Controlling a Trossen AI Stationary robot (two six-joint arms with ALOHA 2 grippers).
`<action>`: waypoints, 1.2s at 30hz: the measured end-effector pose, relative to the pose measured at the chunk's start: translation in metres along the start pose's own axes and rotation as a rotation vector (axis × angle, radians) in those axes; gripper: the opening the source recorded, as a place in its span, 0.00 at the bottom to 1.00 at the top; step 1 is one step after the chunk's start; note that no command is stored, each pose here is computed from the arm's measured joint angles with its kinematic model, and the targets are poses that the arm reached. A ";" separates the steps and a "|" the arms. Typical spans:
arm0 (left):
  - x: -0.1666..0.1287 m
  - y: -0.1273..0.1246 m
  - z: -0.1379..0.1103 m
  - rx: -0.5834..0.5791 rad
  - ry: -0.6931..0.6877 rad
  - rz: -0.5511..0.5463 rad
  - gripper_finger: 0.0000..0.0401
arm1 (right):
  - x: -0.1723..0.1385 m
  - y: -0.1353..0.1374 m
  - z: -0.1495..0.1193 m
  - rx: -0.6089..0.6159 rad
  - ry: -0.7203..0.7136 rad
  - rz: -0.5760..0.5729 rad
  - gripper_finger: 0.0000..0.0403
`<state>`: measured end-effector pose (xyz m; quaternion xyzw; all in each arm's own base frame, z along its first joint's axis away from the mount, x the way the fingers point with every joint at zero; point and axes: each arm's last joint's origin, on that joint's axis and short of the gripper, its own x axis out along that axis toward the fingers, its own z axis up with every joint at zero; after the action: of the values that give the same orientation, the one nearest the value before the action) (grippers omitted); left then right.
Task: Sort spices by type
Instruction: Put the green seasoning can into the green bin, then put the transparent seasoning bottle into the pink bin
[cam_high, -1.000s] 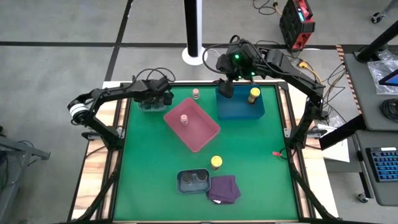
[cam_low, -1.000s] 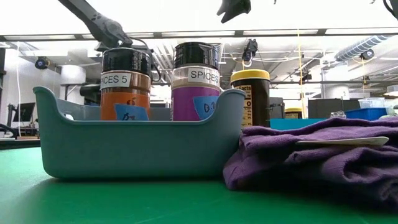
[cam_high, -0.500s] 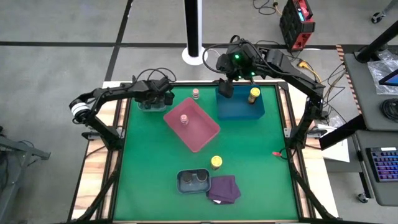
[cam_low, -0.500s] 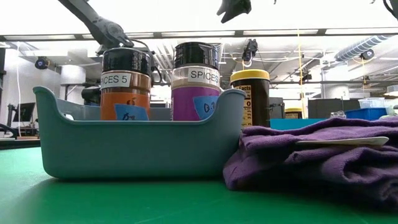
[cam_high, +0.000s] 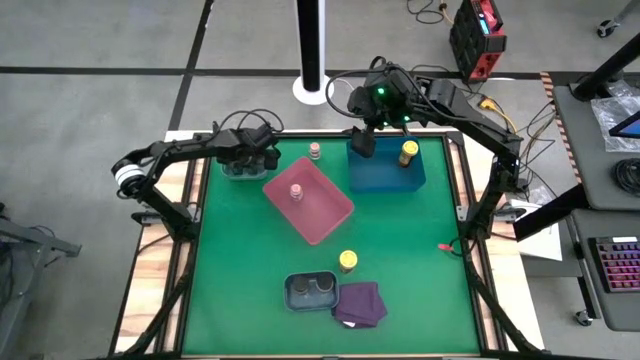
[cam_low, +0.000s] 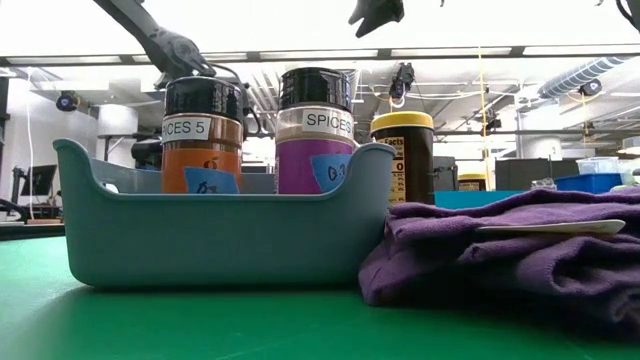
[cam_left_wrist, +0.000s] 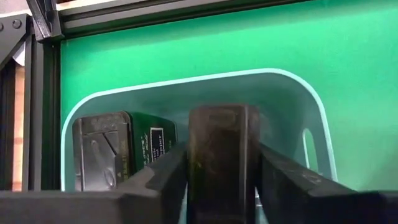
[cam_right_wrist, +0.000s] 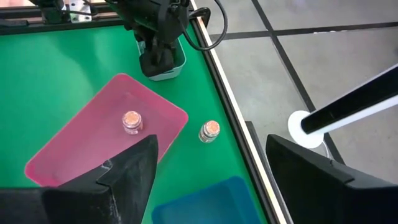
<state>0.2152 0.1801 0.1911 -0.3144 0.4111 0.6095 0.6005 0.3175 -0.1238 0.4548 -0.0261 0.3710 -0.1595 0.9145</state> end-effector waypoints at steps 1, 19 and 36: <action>0.000 0.000 0.000 0.000 0.000 0.000 0.42 | 0.000 0.000 0.000 0.000 0.000 0.000 0.72; -0.015 0.001 0.008 0.062 0.039 0.032 0.59 | 0.000 0.000 0.000 0.017 0.000 0.000 0.73; -0.082 -0.006 0.050 0.291 -0.020 -0.028 0.59 | 0.000 0.000 0.000 0.142 0.004 0.000 0.72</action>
<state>0.2330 0.1849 0.2851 -0.2234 0.4848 0.5382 0.6522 0.3173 -0.1236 0.4545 0.0393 0.3606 -0.1856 0.9132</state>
